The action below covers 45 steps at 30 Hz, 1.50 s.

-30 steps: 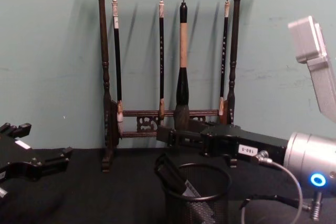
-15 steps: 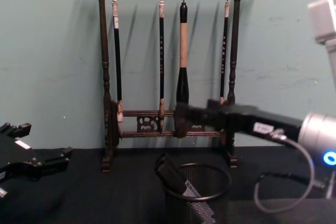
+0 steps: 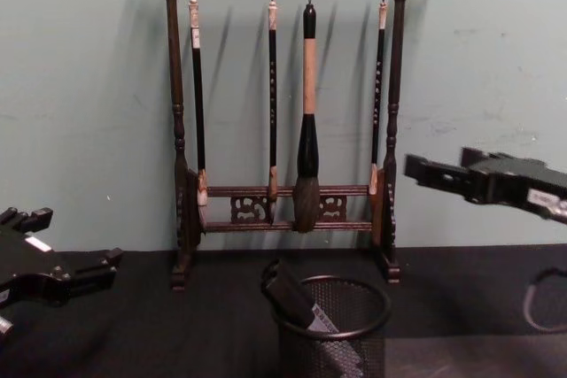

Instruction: Pick up the water-based marker from the table and place it into the pen holder.

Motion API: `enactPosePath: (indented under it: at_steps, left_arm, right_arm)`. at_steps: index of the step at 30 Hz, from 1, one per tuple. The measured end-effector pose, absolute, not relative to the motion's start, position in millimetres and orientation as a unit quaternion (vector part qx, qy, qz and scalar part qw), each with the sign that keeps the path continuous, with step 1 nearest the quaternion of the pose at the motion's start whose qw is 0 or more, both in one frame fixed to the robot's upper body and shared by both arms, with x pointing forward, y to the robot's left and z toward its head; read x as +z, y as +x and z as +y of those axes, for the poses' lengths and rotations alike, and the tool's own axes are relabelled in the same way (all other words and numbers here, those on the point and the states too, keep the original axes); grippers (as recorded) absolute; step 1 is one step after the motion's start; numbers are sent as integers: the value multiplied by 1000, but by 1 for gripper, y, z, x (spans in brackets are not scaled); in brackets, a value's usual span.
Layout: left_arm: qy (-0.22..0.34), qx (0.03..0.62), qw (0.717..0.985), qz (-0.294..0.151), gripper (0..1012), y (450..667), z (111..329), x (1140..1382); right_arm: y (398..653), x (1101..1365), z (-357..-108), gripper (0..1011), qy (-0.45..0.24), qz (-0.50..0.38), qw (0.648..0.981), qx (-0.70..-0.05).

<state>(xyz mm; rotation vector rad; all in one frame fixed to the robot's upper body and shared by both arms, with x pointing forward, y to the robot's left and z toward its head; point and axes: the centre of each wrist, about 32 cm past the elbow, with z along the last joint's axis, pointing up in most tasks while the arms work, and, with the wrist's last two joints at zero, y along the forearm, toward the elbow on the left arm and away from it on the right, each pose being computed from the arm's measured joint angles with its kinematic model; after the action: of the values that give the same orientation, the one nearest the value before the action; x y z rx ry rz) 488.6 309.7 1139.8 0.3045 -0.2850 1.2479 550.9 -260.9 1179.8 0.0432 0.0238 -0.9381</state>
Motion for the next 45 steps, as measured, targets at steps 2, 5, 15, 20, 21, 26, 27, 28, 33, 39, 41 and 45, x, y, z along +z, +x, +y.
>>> enactPosePath:
  at_steps: [2,5,15,20,21,26,27,28,33,39,41,45]
  left_arm:
    - [142,580,791,-132,1001,489,310,1140]
    - [142,580,791,-132,1001,489,310,1140]
    - [141,580,791,-132,1001,489,310,1140]
    - [141,580,791,-132,1001,489,310,1140]
    - [141,580,791,-132,1001,489,310,1140]
    - [141,580,791,-132,1001,489,310,1140]
    - [141,580,791,-132,1001,489,310,1140]
    - [141,580,791,-132,1001,489,310,1140]
    - [141,580,791,-132,1001,489,310,1140]
    - [142,580,791,-132,1001,489,310,1140]
    - [141,580,791,-132,1001,489,310,1140]
    - [141,580,791,-132,1001,489,310,1140]
  right_arm:
    - [548,1177,-266,1000,14,9,886,-462]
    - [543,1170,-273,1000,-2,1,879,-477]
    - [531,1149,-282,1000,-38,-20,869,-492]
    - [524,1136,-283,1002,-59,-23,868,-493]
    - [524,1136,-283,1000,-59,-23,868,-493]
    - [521,1128,-282,1000,-71,-18,868,-492]
    - [521,1126,-282,1000,-74,-17,868,-491]
    - [520,1125,-281,1000,-76,-15,868,-490]
    - [520,1120,-280,1000,-84,-9,869,-487]
    - [521,1118,-278,1000,-87,-5,869,-487]
    - [521,1118,-278,1000,-87,-5,869,-487]
    - [521,1118,-278,1000,-87,-6,869,-486]
